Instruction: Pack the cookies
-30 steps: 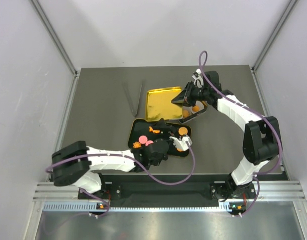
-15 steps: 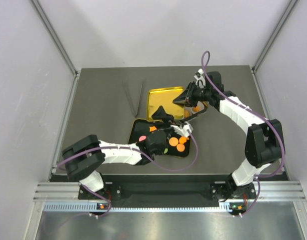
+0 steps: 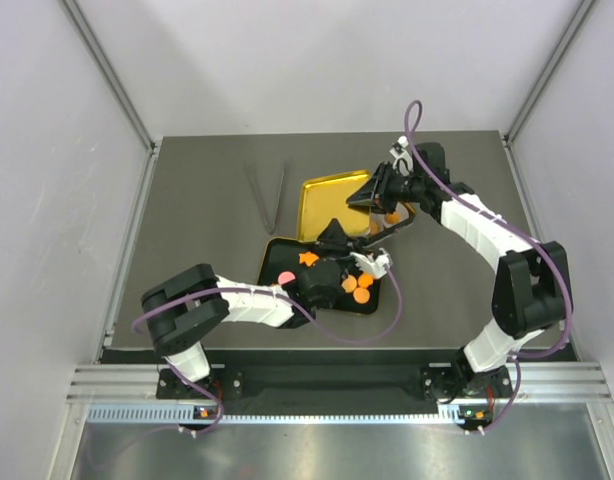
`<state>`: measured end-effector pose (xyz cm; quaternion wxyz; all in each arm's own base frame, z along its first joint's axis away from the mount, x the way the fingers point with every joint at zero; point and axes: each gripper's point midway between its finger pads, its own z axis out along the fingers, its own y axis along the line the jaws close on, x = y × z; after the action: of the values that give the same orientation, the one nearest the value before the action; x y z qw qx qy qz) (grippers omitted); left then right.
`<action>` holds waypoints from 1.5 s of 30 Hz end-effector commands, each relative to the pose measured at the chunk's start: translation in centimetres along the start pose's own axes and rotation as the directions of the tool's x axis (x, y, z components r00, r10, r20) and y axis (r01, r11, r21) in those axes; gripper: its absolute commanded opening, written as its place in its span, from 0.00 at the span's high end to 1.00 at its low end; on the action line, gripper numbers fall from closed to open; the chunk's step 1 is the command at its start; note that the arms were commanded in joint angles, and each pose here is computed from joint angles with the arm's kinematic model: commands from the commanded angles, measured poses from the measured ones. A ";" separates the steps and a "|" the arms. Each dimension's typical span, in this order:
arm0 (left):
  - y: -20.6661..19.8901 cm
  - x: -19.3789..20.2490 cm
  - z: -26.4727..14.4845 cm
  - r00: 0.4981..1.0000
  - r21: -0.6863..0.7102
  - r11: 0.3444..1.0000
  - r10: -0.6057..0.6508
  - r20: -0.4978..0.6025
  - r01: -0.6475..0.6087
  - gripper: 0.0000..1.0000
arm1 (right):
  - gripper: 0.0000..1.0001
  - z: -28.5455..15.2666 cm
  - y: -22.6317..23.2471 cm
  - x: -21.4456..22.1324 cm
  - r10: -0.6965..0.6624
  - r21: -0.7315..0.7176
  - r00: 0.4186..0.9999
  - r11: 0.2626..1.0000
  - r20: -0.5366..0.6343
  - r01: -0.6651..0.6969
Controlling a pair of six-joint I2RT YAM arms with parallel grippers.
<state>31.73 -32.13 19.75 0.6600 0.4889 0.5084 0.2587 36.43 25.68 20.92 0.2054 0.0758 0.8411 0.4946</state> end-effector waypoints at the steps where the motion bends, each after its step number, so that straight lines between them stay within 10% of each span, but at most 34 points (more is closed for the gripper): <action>1: 5.7 -2.6 1.0 0.982 -0.160 0.970 -0.177 0.069 0.186 1.00 | 0.73 -1.3 1.4 0.1 -0.059 -0.033 0.998 0.998 0.014 0.060; 8: 5.1 -3.8 1.4 0.959 -0.090 0.957 -0.267 0.095 0.276 1.00 | 0.52 -1.8 1.8 -0.8 -0.098 -0.040 0.994 0.994 0.039 0.100; 17: 3.0 -4.7 2.6 0.939 0.042 0.941 -0.338 0.060 0.336 1.00 | 0.00 -6.1 3.9 -4.9 -0.214 0.004 0.947 0.976 0.239 0.220; 33: 3.6 -5.1 6.7 0.781 0.172 0.762 -0.615 -0.114 0.625 1.00 | 0.00 -18.0 2.5 -10.8 -0.189 0.105 0.803 0.982 0.565 0.158; 37: 6.5 -5.7 8.3 0.616 0.179 0.591 -0.775 -0.144 0.786 1.00 | 0.00 -17.8 -0.3 -12.6 -0.196 0.174 0.787 0.978 0.585 0.114; 43: 11.9 -5.3 10.0 -0.018 0.245 -0.060 -0.985 -0.172 0.968 1.00 | 0.00 -15.1 -6.2 -15.2 -0.198 0.291 0.806 0.956 0.557 0.034; 45: 13.4 -3.8 10.3 -0.152 0.255 -0.188 -0.976 -0.153 0.949 1.00 | 0.00 -14.2 -6.6 -15.6 -0.214 0.306 0.811 0.951 0.545 0.045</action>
<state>42.90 -34.16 28.03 0.6029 0.1353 0.7467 -0.2464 43.21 6.61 24.74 0.4354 0.2066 0.8081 0.3386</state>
